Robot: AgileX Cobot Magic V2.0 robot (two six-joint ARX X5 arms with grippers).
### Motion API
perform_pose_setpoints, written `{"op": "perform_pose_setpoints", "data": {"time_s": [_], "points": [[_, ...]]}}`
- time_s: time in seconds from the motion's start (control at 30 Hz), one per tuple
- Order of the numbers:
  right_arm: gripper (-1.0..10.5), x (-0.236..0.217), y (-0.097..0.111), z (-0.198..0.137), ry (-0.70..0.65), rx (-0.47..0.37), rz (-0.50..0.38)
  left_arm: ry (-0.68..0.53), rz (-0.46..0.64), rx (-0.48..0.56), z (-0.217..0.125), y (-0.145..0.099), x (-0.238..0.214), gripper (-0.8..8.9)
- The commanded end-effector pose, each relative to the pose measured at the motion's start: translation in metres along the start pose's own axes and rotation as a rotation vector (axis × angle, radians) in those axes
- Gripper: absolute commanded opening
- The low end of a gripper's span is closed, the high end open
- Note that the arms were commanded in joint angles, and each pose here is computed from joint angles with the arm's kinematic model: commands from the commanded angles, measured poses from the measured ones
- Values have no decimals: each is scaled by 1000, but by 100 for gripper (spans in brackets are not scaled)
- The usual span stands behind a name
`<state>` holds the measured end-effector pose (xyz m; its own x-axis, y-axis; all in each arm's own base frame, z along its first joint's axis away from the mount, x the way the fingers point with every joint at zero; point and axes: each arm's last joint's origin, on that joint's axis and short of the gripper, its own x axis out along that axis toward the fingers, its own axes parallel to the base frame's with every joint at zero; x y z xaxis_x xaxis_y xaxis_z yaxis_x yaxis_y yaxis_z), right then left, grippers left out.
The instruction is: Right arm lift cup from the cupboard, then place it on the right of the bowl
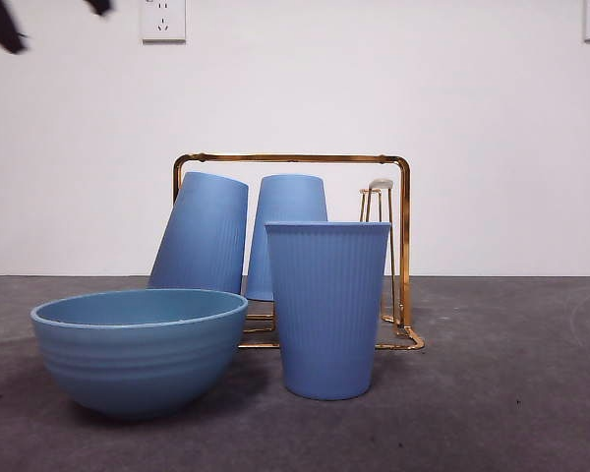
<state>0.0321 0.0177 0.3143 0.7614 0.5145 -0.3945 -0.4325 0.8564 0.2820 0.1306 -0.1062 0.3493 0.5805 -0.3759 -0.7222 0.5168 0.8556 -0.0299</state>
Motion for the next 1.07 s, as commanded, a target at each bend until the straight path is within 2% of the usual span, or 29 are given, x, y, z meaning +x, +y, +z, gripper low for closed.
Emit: {"op": "perform_pose_setpoints", "data": {"time_s": [0.03, 0.3, 0.33, 0.37, 0.4, 0.43, 0.5, 1.07], "points": [[605, -2, 2, 3, -11, -30, 26, -116, -5, -85, -18, 6, -15, 467], [604, -2, 3, 3, -5, -31, 51, -273, -38, -199, -62, 14, -44, 465], [519, -2, 3, 2, -3, -29, 51, -284, -41, -201, -65, 15, -47, 438], [260, -2, 2, 2, 2, -28, 49, -294, -43, -201, -68, 15, -50, 291], [5, -2, 2, 1, 7, -29, 48, -298, -43, -198, -70, 15, -53, 78], [36, -2, 2, 1, 11, -31, 41, -309, -42, -193, -71, 16, -55, 24], [42, -2, 1, 1, 6, -31, 15, -329, -26, -196, -73, 17, -59, 5], [42, -2, 1, 1, 6, -32, 19, -360, -33, -202, -76, 18, -63, 6]]}}
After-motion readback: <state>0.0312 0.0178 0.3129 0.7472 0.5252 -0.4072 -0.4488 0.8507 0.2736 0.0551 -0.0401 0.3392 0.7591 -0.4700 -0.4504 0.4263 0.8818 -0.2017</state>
